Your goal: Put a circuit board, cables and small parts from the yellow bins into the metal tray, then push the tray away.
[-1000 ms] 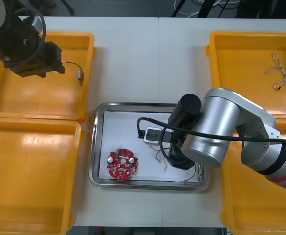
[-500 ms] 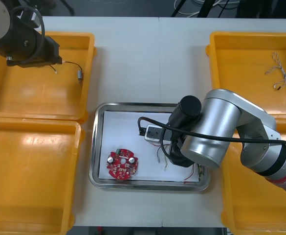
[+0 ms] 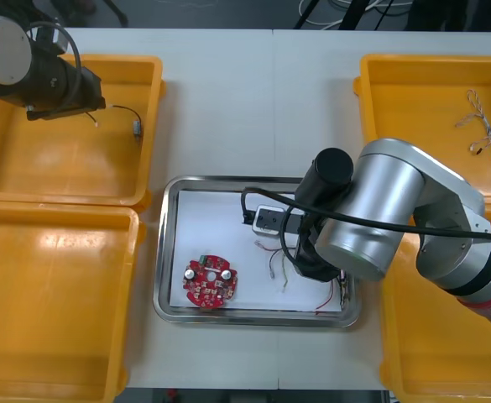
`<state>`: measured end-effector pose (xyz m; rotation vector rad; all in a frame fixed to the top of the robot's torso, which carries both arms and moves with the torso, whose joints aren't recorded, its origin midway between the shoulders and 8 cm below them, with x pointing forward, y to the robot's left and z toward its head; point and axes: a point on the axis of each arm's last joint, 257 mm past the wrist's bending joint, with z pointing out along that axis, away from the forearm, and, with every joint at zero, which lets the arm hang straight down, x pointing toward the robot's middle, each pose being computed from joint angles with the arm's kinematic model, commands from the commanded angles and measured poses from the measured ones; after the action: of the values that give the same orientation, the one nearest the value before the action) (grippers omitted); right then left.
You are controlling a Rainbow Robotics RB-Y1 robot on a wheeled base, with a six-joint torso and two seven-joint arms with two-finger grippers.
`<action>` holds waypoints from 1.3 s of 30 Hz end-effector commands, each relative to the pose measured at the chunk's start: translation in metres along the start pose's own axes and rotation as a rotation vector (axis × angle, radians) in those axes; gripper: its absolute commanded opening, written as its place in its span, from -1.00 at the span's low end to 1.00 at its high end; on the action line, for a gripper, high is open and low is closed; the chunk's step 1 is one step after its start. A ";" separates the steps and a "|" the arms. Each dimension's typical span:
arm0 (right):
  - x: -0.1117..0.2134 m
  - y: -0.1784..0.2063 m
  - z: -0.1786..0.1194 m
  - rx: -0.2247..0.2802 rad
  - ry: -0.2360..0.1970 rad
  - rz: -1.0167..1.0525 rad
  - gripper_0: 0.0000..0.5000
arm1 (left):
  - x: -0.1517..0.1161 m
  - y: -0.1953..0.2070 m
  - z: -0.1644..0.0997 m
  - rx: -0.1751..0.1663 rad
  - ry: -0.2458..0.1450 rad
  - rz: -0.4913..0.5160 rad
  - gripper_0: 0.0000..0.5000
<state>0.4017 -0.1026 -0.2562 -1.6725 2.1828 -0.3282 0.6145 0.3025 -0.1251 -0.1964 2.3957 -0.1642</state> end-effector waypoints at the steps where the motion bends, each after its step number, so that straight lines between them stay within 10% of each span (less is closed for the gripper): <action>1: -0.025 -0.016 -0.040 0.029 -0.057 0.029 1.00 | -0.029 -0.037 -0.001 0.048 -0.079 0.019 1.00; 4: -0.021 -0.024 -0.058 0.032 -0.037 0.043 1.00 | -0.030 -0.044 0.007 0.067 -0.093 0.005 1.00; 17: -0.018 -0.093 -0.128 0.073 -0.203 0.224 1.00 | -0.032 -0.051 0.024 0.066 -0.133 0.004 1.00; 39: 0.105 -0.240 -0.167 0.202 -0.140 0.776 1.00 | -0.041 -0.048 0.041 0.063 -0.193 0.010 1.00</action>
<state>0.4999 -0.2424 -0.0692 -0.8099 2.4141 -0.1579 0.6628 0.2844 -0.1531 -0.2428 2.2509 -0.1949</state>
